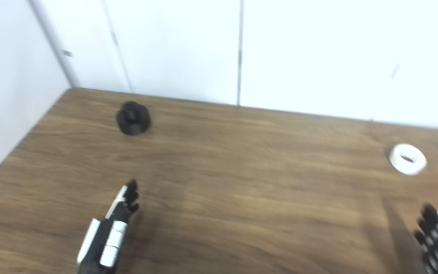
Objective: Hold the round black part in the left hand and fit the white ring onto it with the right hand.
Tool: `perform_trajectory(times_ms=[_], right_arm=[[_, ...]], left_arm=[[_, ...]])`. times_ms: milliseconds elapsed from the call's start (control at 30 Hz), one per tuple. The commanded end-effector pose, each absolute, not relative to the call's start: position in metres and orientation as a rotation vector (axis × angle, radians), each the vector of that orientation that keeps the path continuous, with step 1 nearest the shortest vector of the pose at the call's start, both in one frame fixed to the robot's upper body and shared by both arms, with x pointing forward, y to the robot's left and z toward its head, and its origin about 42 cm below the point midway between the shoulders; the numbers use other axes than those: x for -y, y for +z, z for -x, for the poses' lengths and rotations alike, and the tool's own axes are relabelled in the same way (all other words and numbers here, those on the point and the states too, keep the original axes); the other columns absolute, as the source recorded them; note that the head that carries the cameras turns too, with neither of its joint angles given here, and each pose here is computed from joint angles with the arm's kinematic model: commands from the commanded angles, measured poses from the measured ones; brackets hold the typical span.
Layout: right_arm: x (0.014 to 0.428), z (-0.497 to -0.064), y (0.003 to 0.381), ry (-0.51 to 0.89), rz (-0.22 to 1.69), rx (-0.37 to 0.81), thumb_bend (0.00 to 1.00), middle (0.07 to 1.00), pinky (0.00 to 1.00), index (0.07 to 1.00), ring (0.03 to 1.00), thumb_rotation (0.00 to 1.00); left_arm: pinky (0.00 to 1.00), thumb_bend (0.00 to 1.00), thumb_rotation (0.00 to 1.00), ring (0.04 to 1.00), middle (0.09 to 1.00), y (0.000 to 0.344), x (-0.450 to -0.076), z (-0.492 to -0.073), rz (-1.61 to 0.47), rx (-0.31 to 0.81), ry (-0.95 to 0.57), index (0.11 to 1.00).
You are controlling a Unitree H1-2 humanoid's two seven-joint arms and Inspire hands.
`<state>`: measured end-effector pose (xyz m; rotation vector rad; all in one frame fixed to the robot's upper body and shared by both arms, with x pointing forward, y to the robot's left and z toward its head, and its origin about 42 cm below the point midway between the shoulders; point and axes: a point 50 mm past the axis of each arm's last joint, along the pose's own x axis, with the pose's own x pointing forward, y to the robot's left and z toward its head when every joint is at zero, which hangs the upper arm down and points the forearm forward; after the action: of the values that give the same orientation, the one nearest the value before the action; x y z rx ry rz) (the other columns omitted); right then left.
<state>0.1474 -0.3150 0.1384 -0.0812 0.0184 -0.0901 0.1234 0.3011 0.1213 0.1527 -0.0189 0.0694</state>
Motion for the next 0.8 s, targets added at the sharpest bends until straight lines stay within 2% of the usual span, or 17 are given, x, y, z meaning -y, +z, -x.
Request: perform_trajectory(times_ms=[0, 167, 333, 767], right_arm=[[0.319, -0.151, 0.147, -0.069, 0.093, 0.057, 0.57, 1.0, 1.0, 0.989, 1.0, 1.0], [0.32, -0.153, 0.143, -0.09, 0.101, 0.053, 0.61, 0.998, 1.0, 0.987, 1.0, 1.0], [0.321, -0.153, 0.142, -0.118, 0.126, 0.048, 0.55, 0.965, 1.0, 0.942, 0.995, 1.0], [0.329, -0.155, 0.136, -0.104, 0.128, 0.038, 0.57, 0.986, 1.0, 0.955, 1.0, 1.0]], left_arm=[[0.95, 0.67, 0.94, 0.985, 0.99, 0.124, -0.298, -0.123, -0.171, 0.069, 0.072, 0.97], [0.94, 0.67, 0.91, 0.981, 0.984, 0.119, -0.293, -0.125, -0.16, 0.068, 0.077, 0.957], [0.94, 0.67, 0.89, 0.978, 0.978, 0.114, -0.288, -0.125, -0.164, 0.071, 0.078, 0.951], [0.91, 0.66, 0.84, 0.966, 0.966, 0.107, -0.28, -0.129, -0.175, 0.08, 0.072, 0.94]])
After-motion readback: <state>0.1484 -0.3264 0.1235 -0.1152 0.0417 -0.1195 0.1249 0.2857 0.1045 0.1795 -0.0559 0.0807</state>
